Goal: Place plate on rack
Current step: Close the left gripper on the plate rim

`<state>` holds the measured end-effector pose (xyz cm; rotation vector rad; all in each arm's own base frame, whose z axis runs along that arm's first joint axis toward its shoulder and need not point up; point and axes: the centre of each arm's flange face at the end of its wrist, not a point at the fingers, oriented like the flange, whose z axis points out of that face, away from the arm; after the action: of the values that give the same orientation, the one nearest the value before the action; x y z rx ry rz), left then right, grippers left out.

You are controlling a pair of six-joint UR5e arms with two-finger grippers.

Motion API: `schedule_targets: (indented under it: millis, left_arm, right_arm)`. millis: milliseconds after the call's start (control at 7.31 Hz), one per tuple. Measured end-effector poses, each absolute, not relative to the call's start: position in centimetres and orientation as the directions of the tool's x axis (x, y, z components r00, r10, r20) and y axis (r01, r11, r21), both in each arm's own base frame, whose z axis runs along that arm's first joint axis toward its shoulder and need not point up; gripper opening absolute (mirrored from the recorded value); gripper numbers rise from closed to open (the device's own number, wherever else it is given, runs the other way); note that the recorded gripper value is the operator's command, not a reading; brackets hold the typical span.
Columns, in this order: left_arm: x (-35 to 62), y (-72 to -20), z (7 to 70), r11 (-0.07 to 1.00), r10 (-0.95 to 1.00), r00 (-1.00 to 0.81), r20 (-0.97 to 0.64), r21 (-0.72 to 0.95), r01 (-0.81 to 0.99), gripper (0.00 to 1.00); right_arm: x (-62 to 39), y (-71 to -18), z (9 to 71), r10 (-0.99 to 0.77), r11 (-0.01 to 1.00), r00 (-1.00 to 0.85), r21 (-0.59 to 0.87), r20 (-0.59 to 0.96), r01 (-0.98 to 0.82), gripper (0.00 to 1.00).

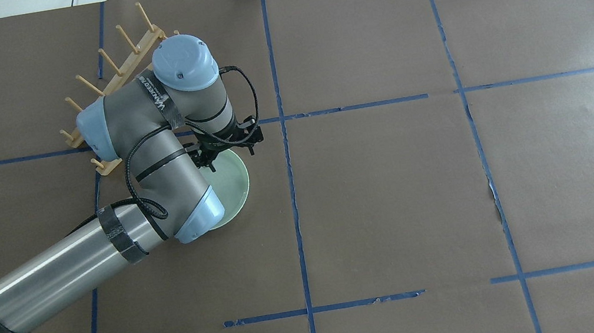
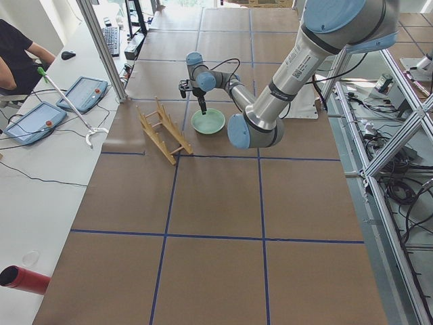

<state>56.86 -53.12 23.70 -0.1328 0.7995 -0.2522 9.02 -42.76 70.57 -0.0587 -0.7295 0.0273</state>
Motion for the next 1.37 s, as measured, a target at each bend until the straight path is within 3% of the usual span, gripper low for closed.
schedule_targets:
  millis: [274,411,547,821,1368]
  left_arm:
    - [58.0,-54.1,23.8,0.965,-0.263,0.671,-0.694,-0.178,0.194,0.78]
    - [58.4,-54.2,24.0,0.965,-0.261,0.67,-0.695,-0.173,0.196,0.67]
    - [58.6,-54.2,24.2,0.965,-0.26,0.671,-0.695,-0.171,0.197,0.31]
    - [58.8,-54.2,24.4,0.964,-0.264,0.672,-0.692,-0.174,0.199,0.0]
    - [57.9,-54.6,23.7,0.959,-0.28,0.657,-0.7,-0.183,0.214,0.0]
  right_arm:
    - [9.0,-42.8,70.6,0.045,0.998,0.745,-0.063,0.665,-0.004,1.0]
    - [9.0,-42.8,70.6,0.045,0.998,0.745,-0.063,0.665,-0.005,1.0]
    - [9.0,-42.8,70.6,0.045,0.998,0.745,-0.063,0.665,-0.004,1.0]
    - [9.0,-42.8,70.6,0.045,0.998,0.745,-0.063,0.665,-0.005,1.0]
    - [9.0,-42.8,70.6,0.045,0.998,0.745,-0.063,0.665,-0.004,1.0]
